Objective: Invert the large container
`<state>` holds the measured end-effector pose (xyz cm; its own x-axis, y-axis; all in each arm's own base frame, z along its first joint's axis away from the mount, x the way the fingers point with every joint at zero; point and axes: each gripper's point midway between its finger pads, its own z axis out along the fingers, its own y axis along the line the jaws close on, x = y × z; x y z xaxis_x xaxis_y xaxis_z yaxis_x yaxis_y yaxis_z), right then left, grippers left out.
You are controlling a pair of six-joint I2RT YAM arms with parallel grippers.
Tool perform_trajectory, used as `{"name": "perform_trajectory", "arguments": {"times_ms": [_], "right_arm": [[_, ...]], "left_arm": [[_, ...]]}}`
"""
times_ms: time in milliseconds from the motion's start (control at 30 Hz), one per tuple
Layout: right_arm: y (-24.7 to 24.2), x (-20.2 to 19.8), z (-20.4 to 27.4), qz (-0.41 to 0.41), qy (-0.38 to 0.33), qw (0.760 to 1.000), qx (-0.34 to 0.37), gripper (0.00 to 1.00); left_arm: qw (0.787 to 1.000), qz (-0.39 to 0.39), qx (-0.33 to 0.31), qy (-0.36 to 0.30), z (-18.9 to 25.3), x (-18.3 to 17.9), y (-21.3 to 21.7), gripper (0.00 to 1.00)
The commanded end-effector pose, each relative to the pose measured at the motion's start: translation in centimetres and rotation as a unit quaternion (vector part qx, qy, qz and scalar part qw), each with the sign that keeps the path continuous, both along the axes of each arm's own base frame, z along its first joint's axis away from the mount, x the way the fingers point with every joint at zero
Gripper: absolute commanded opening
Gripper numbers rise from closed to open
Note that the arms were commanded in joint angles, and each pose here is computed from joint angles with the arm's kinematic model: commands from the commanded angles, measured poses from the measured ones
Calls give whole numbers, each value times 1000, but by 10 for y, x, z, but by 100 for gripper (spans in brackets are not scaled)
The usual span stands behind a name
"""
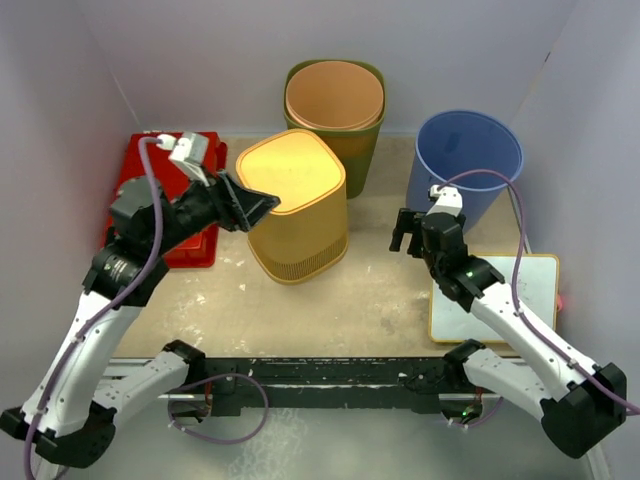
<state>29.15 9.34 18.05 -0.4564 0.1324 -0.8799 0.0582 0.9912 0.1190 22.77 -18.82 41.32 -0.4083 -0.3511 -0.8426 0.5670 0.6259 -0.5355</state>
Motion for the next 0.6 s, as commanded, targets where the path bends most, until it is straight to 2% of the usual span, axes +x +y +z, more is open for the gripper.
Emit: {"name": "perform_trajectory", "arguments": {"times_ms": [0, 167, 333, 433, 567], "right_arm": [[14, 6, 1, 12, 9, 1000, 23, 100], [25, 12, -4, 18, 28, 999, 36, 100], [26, 14, -3, 19, 28, 999, 37, 100], [22, 12, -2, 15, 26, 999, 30, 100], [16, 7, 0, 9, 23, 999, 26, 100]], "left_arm": [[998, -63, 4, -20, 0, -12, -39, 60], [992, -113, 63, 2, -32, -31, -86, 60], [972, -170, 158, 45, -93, -49, -129, 60], [971, -141, 184, 58, -119, -35, -133, 59], [972, -49, 222, 67, -145, -1, -114, 57]]}}
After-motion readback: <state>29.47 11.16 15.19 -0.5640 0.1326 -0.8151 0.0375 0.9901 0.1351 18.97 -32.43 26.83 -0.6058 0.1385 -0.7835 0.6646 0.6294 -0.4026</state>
